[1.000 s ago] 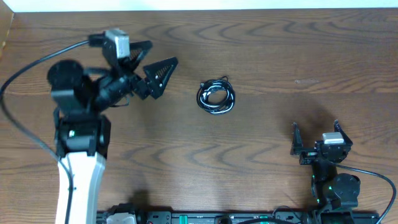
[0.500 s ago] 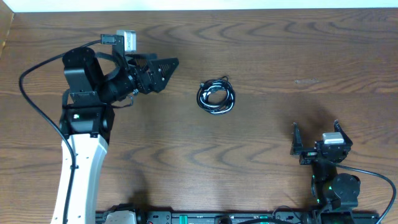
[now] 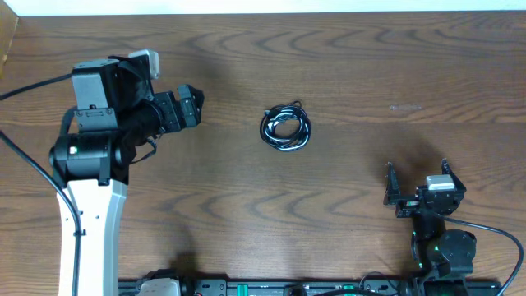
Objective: Untangle cables
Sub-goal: 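Swing the left gripper up and over toward the cable coil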
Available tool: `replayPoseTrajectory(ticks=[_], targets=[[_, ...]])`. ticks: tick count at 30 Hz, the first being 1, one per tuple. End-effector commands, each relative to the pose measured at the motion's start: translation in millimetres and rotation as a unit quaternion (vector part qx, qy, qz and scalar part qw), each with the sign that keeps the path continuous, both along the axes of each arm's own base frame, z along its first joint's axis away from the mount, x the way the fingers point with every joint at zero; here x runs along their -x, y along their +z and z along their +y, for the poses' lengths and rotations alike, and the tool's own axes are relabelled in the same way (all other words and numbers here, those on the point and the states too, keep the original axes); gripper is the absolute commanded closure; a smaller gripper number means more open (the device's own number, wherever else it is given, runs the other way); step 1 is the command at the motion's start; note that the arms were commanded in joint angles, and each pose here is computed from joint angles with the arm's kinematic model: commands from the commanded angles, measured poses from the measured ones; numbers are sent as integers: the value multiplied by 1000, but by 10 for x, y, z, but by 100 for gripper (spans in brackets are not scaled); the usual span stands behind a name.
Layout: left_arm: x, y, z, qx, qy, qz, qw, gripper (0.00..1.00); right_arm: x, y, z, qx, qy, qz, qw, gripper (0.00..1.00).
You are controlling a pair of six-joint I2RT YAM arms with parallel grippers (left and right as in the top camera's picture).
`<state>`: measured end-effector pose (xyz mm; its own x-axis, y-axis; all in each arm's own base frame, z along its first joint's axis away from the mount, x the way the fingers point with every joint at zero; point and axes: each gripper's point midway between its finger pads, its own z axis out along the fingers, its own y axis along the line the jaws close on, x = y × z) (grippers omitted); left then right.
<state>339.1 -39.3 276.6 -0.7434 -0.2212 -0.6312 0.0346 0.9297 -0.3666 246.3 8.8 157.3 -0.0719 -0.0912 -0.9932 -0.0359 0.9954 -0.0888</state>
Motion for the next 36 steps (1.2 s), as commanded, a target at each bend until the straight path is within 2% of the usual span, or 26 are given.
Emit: replayPoseTrajectory(ticks=[1,8,11,13,15,18,20,25,29,32,36], targets=[[5,-51,73,-19,14,13,1000,2,2,-9,10,-2,2,0,1000,1],[57,-78,3,28,34,40,998,2,2,-6,22,-3,6,0,1000,1],[57,-79,2,30,35,40,998,2,51,31,376,-96,103,5,990,1],[56,-80,-5,44,48,47,997,2,174,70,714,-195,198,32,960,1],[72,-74,-84,74,44,56,995,2,351,93,999,-285,279,80,914,1],[94,-50,-250,93,-7,52,994,2,413,100,1075,-373,289,122,873,1],[100,-77,-331,96,-24,58,993,2,434,190,1100,-382,302,113,866,1],[95,-223,-550,92,-54,84,991,2,595,821,1157,-329,376,-8,866,1],[89,-378,-732,85,-78,110,987,2,698,1266,1097,-275,375,-69,883,1],[98,-522,-839,61,-102,128,985,2,674,1429,980,-240,326,-54,913,1],[113,-782,-834,4,-91,176,980,2,595,1424,738,-186,226,28,956,1]])
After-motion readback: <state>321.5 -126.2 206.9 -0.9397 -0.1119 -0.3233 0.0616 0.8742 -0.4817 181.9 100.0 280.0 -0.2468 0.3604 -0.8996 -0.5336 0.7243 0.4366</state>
